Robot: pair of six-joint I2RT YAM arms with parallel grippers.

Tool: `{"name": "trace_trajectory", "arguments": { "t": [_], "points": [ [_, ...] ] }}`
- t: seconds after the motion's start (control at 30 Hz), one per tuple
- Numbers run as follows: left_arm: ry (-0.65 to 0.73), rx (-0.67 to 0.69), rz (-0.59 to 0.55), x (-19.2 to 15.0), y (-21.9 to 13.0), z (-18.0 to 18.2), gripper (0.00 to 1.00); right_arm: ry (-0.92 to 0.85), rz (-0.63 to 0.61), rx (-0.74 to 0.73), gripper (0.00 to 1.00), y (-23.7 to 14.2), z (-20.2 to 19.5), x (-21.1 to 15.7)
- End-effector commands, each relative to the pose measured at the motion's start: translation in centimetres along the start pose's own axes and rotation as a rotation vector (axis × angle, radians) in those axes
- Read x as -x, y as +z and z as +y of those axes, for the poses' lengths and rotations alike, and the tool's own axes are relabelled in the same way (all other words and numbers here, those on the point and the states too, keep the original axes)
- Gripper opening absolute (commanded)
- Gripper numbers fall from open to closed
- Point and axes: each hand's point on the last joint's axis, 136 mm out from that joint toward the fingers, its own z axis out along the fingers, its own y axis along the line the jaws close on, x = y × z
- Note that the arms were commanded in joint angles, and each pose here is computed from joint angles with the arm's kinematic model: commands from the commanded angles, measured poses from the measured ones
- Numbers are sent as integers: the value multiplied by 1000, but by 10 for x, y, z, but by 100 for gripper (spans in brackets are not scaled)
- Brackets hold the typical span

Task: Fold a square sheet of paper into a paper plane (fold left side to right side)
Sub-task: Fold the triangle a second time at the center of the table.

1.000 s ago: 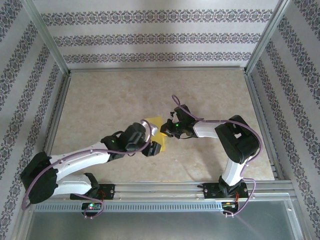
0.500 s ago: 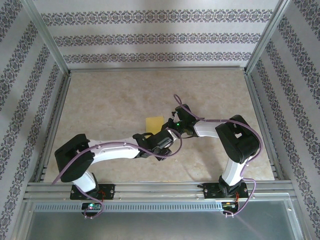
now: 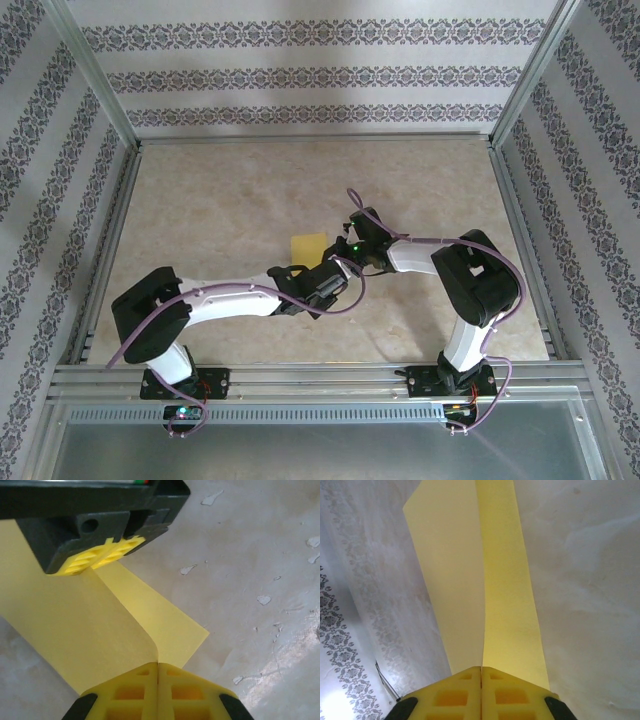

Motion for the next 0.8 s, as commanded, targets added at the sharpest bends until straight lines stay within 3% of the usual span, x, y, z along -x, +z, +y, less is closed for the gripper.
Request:
{"name": "trace_trajectory", "arguments": {
  "t": [0.0,0.27,0.4,0.43,0.57,0.77],
  "points": [
    [-50,-48,-62,11,-15,-4,0,-75,-52,16,15,-18,22,16],
    [-231,-213,-120,22,-27,-4,0,-206,-227,-62,47,-77,29,41],
    [-347,-295,-138,24,-31,1,0,-245,-268,-98,52,-103,17,39],
    [-382,-324,-145,26,-32,3,0,-250,-266,-97,52,-108,13,35],
    [-507,-410,-154,25,-31,9,0,-258,-211,-84,34,-110,-4,13],
    [-626,-479,-141,21,-26,15,0,-265,-54,-56,4,-82,-14,-38]
  ]
}}
